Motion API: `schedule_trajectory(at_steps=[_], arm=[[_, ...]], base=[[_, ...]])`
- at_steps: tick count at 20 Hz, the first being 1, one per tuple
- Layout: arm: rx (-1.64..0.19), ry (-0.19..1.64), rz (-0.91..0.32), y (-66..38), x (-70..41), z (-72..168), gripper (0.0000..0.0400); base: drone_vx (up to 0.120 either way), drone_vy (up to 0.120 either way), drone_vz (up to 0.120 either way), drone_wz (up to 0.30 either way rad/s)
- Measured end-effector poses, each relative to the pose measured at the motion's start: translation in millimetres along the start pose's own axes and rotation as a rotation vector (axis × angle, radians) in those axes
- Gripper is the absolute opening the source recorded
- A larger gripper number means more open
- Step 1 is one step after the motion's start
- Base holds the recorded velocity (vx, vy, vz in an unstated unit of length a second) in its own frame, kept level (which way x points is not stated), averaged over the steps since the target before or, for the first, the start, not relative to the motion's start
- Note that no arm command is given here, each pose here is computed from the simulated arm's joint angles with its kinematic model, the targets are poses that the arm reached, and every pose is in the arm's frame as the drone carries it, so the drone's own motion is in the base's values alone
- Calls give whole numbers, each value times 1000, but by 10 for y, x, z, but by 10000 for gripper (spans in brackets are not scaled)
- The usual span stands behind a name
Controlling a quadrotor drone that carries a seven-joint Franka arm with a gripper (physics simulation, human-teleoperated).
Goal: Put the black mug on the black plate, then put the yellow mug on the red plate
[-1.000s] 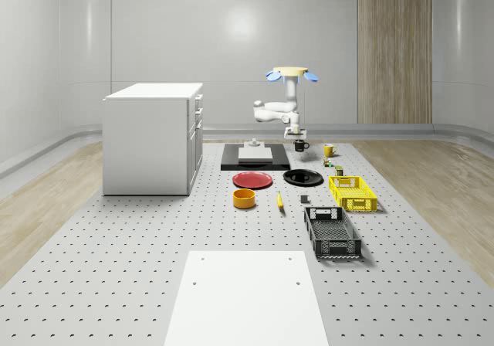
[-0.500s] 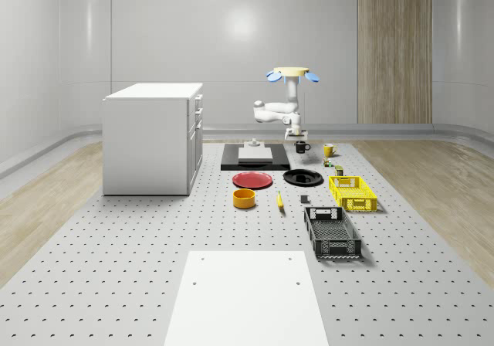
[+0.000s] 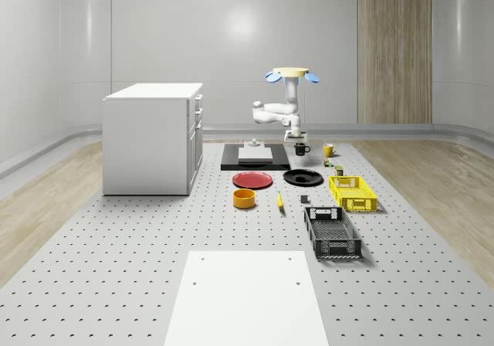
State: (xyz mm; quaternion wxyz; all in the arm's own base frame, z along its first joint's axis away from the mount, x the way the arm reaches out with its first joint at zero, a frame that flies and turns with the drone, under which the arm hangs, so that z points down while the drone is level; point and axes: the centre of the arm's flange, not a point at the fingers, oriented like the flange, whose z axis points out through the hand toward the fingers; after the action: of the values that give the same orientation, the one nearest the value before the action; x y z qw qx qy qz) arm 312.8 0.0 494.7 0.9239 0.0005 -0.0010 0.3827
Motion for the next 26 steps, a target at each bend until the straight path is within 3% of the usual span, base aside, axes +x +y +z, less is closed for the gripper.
schedule_trajectory(at_steps=[26], arm=[[0, 0, 0, 0, 0, 0, 100]], base=[[120, -5, 0, 0]])
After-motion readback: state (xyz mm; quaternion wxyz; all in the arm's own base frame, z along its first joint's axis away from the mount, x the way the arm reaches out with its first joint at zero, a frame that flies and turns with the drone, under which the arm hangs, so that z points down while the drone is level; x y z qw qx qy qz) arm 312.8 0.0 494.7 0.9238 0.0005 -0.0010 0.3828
